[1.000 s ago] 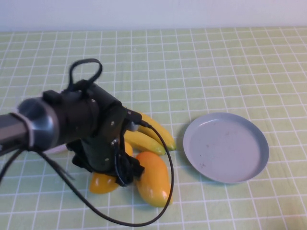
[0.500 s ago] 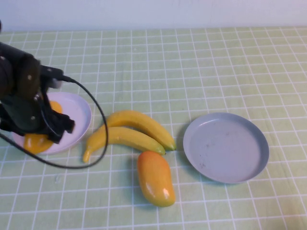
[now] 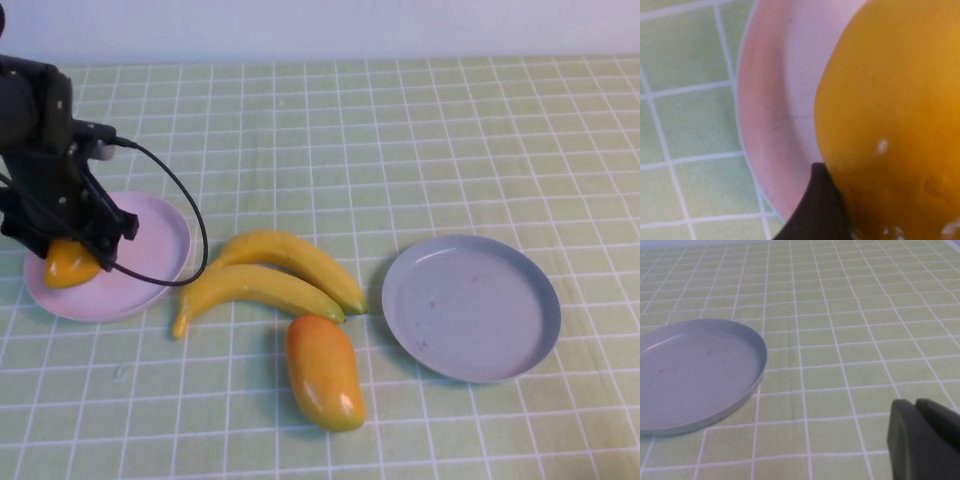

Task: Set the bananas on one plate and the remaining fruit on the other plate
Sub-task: Put one type of fruit in the left plate

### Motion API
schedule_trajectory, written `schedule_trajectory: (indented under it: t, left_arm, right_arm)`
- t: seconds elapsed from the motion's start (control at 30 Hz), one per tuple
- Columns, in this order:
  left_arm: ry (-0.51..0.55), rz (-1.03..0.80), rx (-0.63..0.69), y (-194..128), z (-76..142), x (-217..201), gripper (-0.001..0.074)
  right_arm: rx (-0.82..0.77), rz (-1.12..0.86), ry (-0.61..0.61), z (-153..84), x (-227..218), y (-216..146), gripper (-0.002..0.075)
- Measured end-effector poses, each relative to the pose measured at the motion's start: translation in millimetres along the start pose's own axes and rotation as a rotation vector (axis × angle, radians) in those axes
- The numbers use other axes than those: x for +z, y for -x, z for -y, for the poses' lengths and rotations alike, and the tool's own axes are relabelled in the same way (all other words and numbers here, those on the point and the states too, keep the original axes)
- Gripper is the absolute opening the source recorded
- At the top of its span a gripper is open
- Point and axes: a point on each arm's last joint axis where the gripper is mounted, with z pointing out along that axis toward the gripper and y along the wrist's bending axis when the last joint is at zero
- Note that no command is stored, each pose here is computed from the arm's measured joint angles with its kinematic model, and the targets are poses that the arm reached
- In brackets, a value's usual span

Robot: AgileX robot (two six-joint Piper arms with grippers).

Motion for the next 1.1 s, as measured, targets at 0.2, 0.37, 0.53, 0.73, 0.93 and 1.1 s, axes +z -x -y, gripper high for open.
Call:
schedule_trajectory:
  t: [0.2, 0.37, 0.53, 0.73, 0.93, 1.1]
  left_arm:
    - [-0.009, -0.029, -0.002, 2, 2, 8, 0.0575]
    - [-0.006, -0.03, -0.016, 6, 0, 0, 0.0648]
    - [-0.022, -0.027, -0.045, 14, -3, -22, 0.0659]
    - [-0.143, 0.066, -0.05, 17, 23, -62, 0.0659]
    - [-0.198, 0.142, 0.135, 0, 106, -109, 0.0659]
    - [-0.255, 0.16, 0.265, -27, 176, -134, 0.0659]
  right_arm:
    - [0.0, 0.0, 0.0, 0, 0, 0, -0.0015]
    - [0.0, 0.0, 0.0, 0, 0, 0, -0.0016]
    - [0.002, 0.0, 0.001, 0, 0, 0, -0.0015]
    - [0.002, 0.0, 0.001, 0, 0, 0, -0.0015]
    - [0.002, 0.0, 0.001, 0, 0, 0, -0.0015]
    - [0.002, 0.0, 0.001, 0, 0, 0, -0.0015]
